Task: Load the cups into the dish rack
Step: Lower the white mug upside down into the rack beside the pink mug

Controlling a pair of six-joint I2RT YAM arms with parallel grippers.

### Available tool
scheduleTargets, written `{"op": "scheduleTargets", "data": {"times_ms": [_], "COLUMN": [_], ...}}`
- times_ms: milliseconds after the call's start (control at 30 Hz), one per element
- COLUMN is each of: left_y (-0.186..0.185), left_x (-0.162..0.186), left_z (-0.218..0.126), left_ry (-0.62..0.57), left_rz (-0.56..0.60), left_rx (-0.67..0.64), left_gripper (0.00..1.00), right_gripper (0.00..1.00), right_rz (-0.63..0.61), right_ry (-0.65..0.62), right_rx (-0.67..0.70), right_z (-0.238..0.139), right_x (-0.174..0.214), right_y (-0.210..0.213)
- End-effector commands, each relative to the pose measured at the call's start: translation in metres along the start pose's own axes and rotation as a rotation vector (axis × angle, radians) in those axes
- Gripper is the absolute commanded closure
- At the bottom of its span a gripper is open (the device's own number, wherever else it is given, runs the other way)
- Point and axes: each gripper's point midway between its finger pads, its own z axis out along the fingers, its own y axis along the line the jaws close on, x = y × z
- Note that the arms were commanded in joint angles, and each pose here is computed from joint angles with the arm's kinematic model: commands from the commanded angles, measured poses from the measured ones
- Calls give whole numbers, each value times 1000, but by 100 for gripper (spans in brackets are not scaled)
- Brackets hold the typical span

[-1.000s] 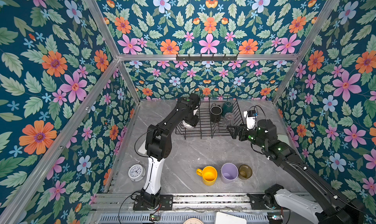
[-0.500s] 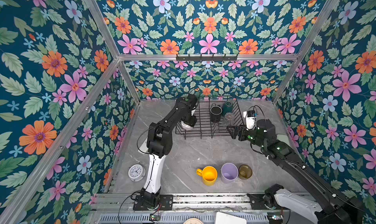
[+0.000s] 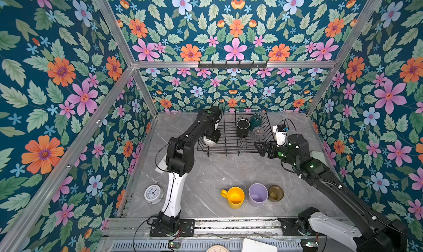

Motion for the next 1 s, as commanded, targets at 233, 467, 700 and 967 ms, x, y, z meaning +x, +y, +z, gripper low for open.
{"op": "scheduleTargets", "data": {"times_ms": [233, 467, 700, 967], "left_y": [4, 4, 4, 2], "left_x": [-6, -7, -9, -12], "left_z": [2, 4, 4, -1], "left_ry": [-17, -18, -27, -46], "left_rz": [-7, -3, -1, 0], "left_rx": [-13, -14, -14, -3], "left_gripper": [24, 12, 6, 0], "right_gripper": [1, 1, 1, 1], "right_rz": [12, 19, 20, 26], "right_ry": [-17, -14, -11, -4], "right_rx": [-17, -21, -21, -20], "right_z": [1, 1, 1, 2], "right_x": [-3, -1, 0, 1], "right_y": [2, 2, 2, 1]}}
